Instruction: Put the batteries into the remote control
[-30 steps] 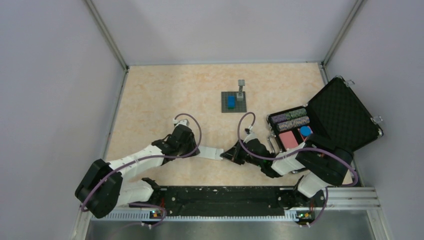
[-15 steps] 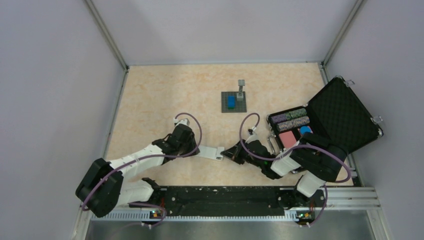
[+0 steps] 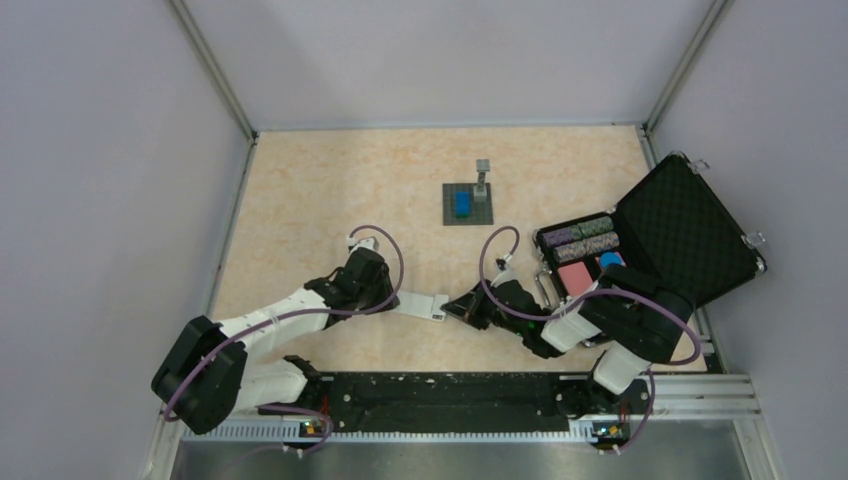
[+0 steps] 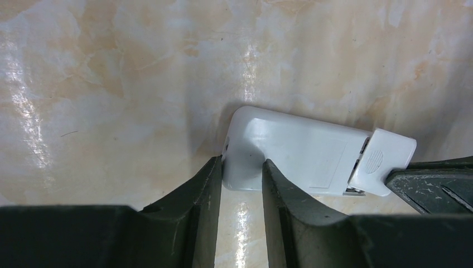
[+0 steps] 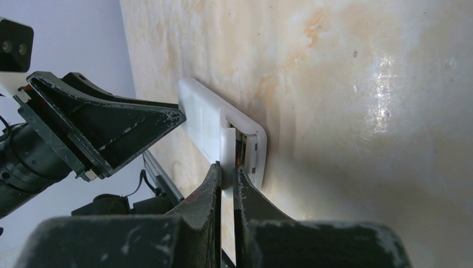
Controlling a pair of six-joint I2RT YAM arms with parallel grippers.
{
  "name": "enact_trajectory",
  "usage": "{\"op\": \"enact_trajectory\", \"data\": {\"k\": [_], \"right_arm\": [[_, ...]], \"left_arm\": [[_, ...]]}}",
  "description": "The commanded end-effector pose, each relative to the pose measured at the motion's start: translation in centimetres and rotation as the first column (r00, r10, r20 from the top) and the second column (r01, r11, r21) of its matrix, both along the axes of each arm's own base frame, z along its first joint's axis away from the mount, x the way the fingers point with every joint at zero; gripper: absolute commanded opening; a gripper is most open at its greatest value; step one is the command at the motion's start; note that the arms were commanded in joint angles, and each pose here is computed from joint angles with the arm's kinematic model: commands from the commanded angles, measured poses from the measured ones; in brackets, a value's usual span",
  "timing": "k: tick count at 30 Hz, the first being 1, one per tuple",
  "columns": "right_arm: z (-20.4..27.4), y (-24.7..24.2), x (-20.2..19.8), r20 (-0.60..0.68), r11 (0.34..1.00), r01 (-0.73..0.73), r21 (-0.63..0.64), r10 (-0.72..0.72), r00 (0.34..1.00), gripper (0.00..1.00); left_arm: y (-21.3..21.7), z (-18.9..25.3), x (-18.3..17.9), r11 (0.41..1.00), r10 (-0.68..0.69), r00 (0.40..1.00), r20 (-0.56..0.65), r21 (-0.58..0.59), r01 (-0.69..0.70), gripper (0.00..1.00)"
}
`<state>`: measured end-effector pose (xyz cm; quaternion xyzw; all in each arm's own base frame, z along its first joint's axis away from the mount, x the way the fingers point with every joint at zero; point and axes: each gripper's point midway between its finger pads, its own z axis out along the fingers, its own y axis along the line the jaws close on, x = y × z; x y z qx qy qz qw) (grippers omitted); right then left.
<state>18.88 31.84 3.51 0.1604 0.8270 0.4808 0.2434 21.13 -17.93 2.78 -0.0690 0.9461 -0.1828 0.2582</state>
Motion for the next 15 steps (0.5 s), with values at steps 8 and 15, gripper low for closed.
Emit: {"op": "enact_trajectory", "data": {"k": [8, 15], "right_arm": [[0.02, -0.21, -1.11, 0.015, 0.997, -0.066, -0.05, 0.066, 0.998, 0.0], [-0.61, -0.1, -1.02, 0.0, 0.996, -0.061, -0.058, 0.061, 0.998, 0.0]], "left_arm": [[0.75, -2.38, -1.9, 0.999, 0.012, 0.995, -0.096, 0.035, -0.008, 0.35], [0.67, -2.4, -1.97, 1.0, 0.007, 0.995, -0.097, 0.031, -0.004, 0.35]]}}
